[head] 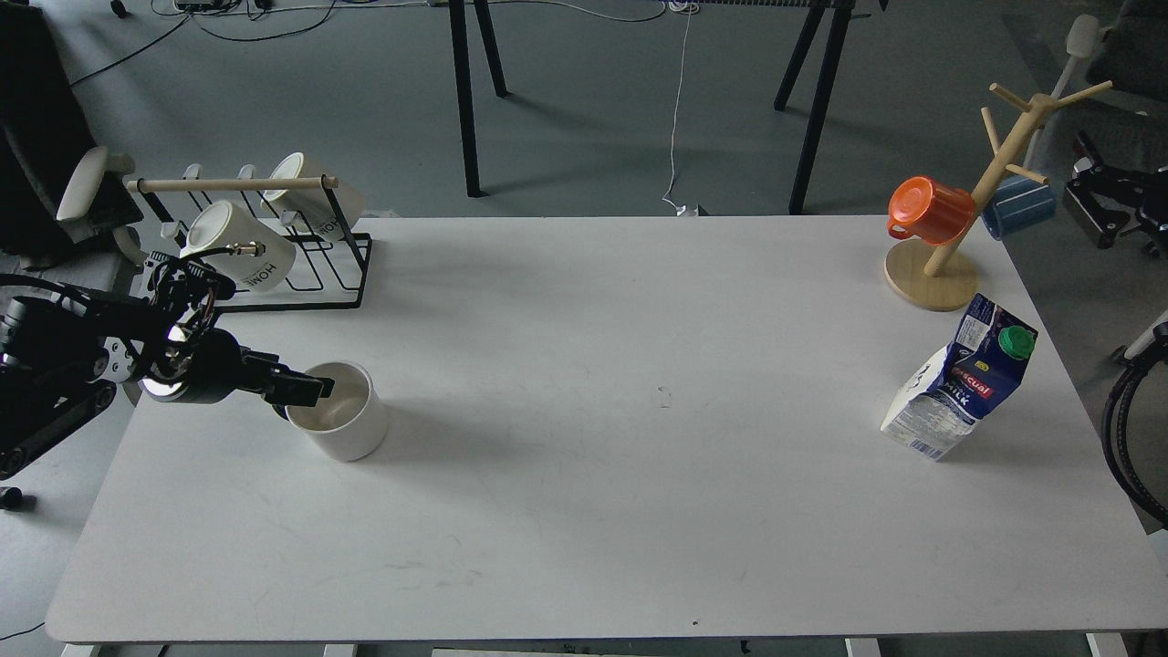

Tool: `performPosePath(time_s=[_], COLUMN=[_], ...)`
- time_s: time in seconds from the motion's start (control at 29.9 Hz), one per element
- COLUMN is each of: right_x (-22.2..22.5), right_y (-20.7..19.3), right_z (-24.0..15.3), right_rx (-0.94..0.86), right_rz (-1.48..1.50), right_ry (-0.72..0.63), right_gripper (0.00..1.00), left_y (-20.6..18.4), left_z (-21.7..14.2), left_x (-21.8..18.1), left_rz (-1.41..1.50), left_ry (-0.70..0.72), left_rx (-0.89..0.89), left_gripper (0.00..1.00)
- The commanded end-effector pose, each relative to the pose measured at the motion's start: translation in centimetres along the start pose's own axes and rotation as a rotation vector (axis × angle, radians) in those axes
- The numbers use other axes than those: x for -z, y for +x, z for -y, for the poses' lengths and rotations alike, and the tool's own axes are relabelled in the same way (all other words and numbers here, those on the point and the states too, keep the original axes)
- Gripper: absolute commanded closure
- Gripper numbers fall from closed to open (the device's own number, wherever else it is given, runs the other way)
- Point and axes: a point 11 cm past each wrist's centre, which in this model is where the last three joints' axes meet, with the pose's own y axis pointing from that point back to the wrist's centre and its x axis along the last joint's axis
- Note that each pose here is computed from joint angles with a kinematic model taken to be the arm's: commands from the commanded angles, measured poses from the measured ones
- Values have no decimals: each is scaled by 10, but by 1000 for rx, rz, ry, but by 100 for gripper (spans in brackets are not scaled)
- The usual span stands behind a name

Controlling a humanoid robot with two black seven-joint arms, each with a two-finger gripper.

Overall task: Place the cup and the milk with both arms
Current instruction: 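Reach the left gripper down into the white mug and grasp its rim, then lift the white mug with the left gripper and carry it toward the table center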

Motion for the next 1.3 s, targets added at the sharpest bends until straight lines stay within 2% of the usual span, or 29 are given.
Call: performPosePath(time_s=[0.0,0.57,0.64,0.7,0.84,0.97,1.27], right_x=[0,4,3,3,3,3,2], right_y=[1,3,3,3,3,4,6], right_z=[0,-4,-4,-4,-4,-4,-6], right_rx=[-1,-12,-12,-12,-11,-14,-21], right_rz=[0,-10,-9,-9,-8,-9,-8], right_ry=[-1,2,1,1,0,1,-1], right_gripper=[1,1,1,1,1,1,1], left_y=[2,-3,-2,0,0,-3,-2], left_z=[5,12,11,11,11,11,9], left_x=[-6,-11,-11,-12,-11,-10,-8], left_rz=[11,68,75,83,96,107,119], left_ry=[-15,-31,-31,-31,-29,-26,-23], left_rx=[-12,-77,-91,-107,-127,-116,-134], left_gripper=[16,54,62,77,87,92,96])
